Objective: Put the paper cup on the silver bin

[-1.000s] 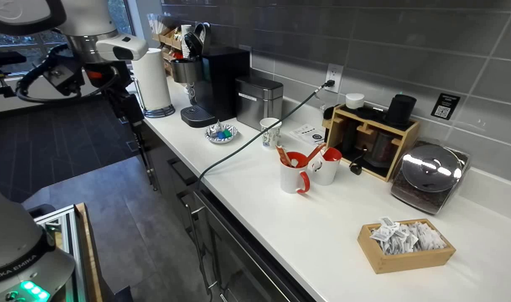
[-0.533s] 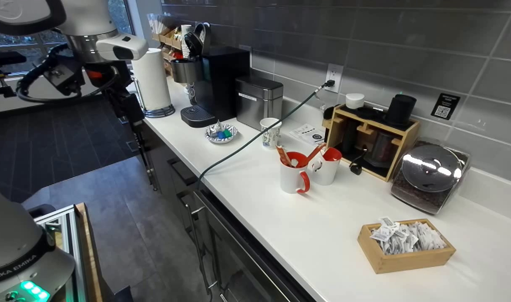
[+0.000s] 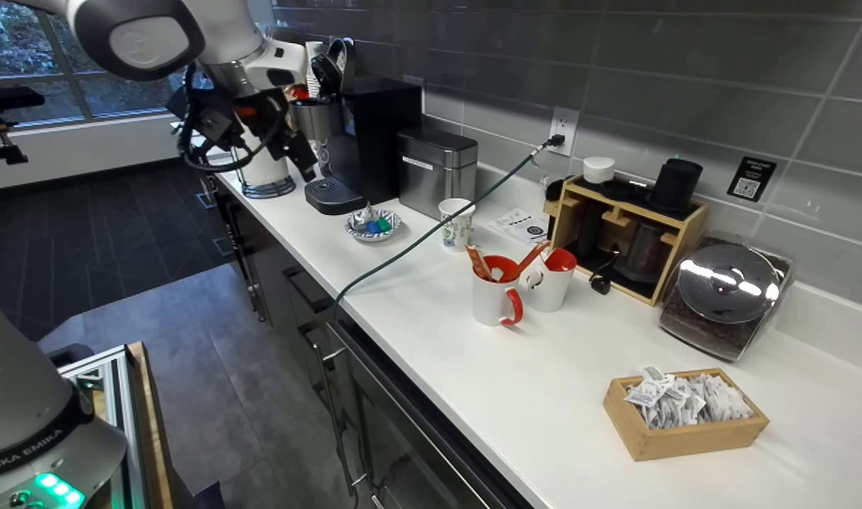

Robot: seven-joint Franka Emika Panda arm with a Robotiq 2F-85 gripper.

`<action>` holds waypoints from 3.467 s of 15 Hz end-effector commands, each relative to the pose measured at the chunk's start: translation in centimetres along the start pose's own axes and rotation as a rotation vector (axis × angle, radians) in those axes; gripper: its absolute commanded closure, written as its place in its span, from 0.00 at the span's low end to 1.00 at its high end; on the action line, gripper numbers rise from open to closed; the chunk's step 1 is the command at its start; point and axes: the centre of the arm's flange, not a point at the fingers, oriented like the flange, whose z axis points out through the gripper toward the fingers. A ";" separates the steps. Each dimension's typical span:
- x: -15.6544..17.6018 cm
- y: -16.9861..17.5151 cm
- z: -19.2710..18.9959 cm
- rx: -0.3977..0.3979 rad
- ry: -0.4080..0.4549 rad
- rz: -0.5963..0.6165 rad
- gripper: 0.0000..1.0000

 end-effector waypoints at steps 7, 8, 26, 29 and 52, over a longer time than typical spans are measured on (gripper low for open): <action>11.5 -2.7 11.4 0.007 -0.117 0.007 0.00; 11.4 -2.4 12.7 0.016 -0.117 0.025 0.00; 16.8 0.8 19.6 -0.181 0.079 0.097 0.00; 19.0 2.9 20.6 -0.333 0.029 -0.008 0.00; 23.9 5.5 25.9 -0.413 -0.023 -0.085 0.26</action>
